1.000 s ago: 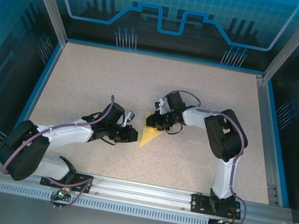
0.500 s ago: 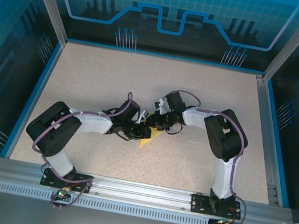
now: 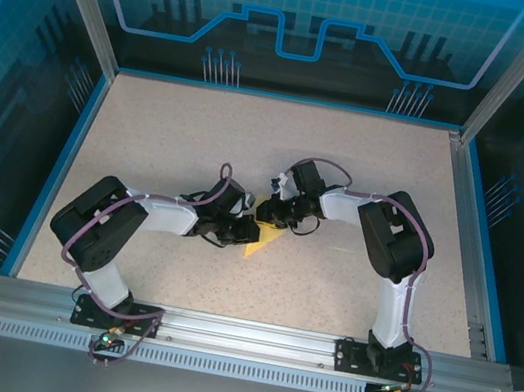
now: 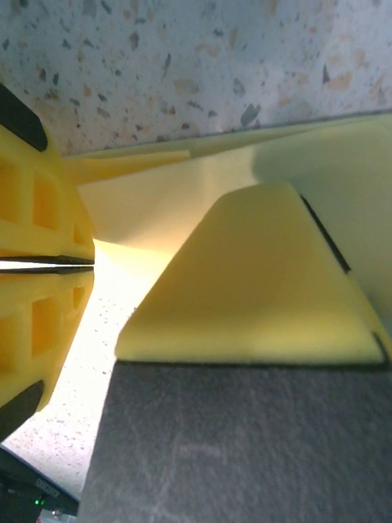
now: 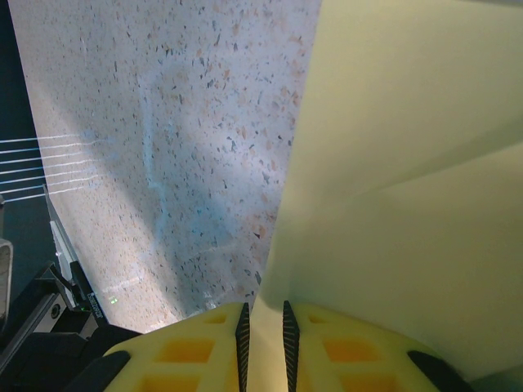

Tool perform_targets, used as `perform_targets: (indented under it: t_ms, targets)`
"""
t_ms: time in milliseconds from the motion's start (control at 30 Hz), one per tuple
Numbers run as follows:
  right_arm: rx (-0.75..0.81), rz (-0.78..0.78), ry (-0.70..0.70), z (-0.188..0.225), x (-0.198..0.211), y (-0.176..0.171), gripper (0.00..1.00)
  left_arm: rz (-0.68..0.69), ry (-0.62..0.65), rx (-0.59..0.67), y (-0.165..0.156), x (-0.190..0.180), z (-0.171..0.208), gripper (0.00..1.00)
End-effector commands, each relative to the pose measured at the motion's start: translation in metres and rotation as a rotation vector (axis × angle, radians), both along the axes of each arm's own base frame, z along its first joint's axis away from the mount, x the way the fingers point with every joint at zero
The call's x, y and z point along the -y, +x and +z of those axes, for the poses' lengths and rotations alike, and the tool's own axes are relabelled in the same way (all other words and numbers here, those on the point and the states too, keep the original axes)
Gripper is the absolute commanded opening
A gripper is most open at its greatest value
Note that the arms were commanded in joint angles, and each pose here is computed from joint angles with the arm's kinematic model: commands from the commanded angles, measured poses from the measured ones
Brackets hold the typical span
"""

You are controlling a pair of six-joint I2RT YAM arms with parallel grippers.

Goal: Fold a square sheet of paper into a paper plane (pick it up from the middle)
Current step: Fourth fold the wing at the center of the table.

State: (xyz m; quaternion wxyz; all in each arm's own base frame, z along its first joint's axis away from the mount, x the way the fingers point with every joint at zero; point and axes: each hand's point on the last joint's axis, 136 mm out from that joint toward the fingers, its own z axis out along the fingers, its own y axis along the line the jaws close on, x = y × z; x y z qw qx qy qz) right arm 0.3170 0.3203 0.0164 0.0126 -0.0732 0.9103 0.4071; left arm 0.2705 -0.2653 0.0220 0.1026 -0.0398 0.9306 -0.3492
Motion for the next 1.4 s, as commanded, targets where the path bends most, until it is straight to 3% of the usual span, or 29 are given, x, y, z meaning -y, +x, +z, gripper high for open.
perform_targets:
  t_ms: [0,333,667,1033,1367]
  targets:
    - [-0.11,-0.026,-0.184,-0.053,0.029,-0.023,0.22,-0.004,0.065,-0.028,-0.01,-0.012,-0.021,0.11]
    - [-0.049,-0.023,-0.12,-0.023,0.015,-0.004,0.22,0.054,0.229,-0.127,-0.039,-0.049,-0.058,0.0]
    - [0.101,-0.033,0.003,0.048,0.013,0.022,0.19,0.05,0.224,-0.127,-0.043,-0.048,-0.061,0.0]
    - [0.04,0.029,0.035,0.029,0.004,-0.019,0.13,0.043,0.224,-0.125,-0.041,-0.046,-0.061,0.0]
    - [-0.001,0.061,0.023,0.01,-0.004,-0.027,0.14,0.037,0.228,-0.131,-0.042,-0.045,-0.061,0.0]
